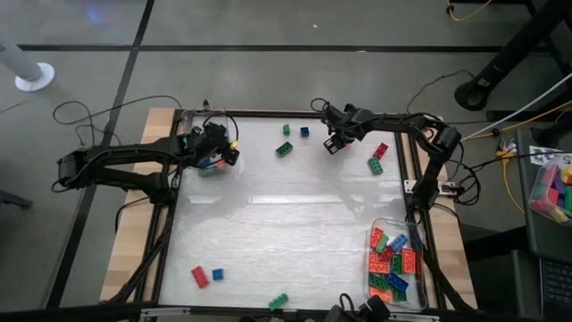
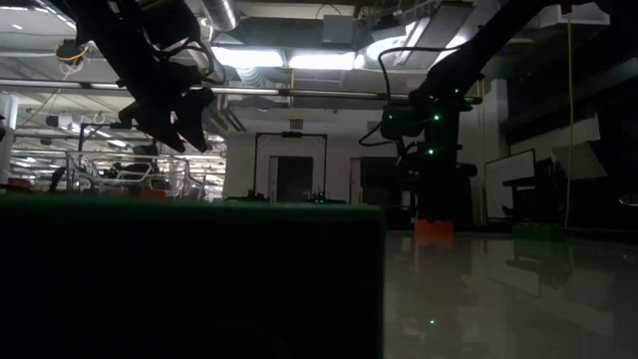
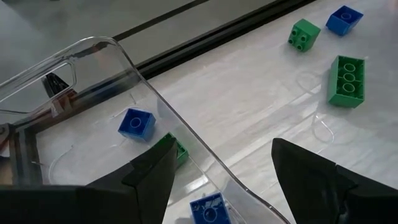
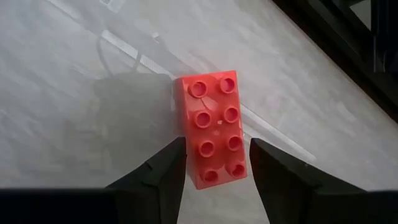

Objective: Sort blocks by size
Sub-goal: Put the 8 stud orange game piece into the bottom transparent bin

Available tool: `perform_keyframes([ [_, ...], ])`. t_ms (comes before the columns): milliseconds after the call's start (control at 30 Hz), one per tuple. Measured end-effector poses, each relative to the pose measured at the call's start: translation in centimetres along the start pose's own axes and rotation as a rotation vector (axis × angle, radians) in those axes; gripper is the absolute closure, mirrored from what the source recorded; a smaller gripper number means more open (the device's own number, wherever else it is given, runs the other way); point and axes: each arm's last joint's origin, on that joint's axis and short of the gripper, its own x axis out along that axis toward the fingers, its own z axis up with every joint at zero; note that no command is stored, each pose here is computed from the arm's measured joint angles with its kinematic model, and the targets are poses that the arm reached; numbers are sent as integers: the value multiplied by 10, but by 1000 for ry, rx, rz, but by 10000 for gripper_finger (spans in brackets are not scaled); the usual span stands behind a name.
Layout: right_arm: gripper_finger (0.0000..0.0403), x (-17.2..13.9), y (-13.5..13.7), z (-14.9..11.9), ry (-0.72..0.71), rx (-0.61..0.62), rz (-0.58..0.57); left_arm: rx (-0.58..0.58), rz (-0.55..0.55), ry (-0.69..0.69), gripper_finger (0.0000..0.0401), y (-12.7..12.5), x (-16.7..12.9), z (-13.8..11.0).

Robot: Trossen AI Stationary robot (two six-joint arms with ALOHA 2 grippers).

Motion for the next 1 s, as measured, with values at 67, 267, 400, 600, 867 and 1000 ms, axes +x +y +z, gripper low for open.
perform_keyframes([
  [67, 226, 0, 0, 0, 0, 0, 0, 0, 0, 0, 152, 0, 0, 0],
  [267, 226, 1, -2, 2, -15, 10, 2, 2, 0, 0, 152, 0, 0, 0],
  [400, 226, 3, -5, 5, -29, 25, -14, 2, 0, 0, 152, 0, 0, 0],
  [600, 226, -1, -4, 5, 13, 61, 42, 2, -7, 3, 152, 0, 0, 0],
  [867, 226, -13, 14, -6, 131, 26, 136, 2, -11, 5, 152, 0, 0, 0],
  [1000, 226, -16, 22, -17, 170, -37, 66, 2, -11, 5, 152, 0, 0, 0],
])
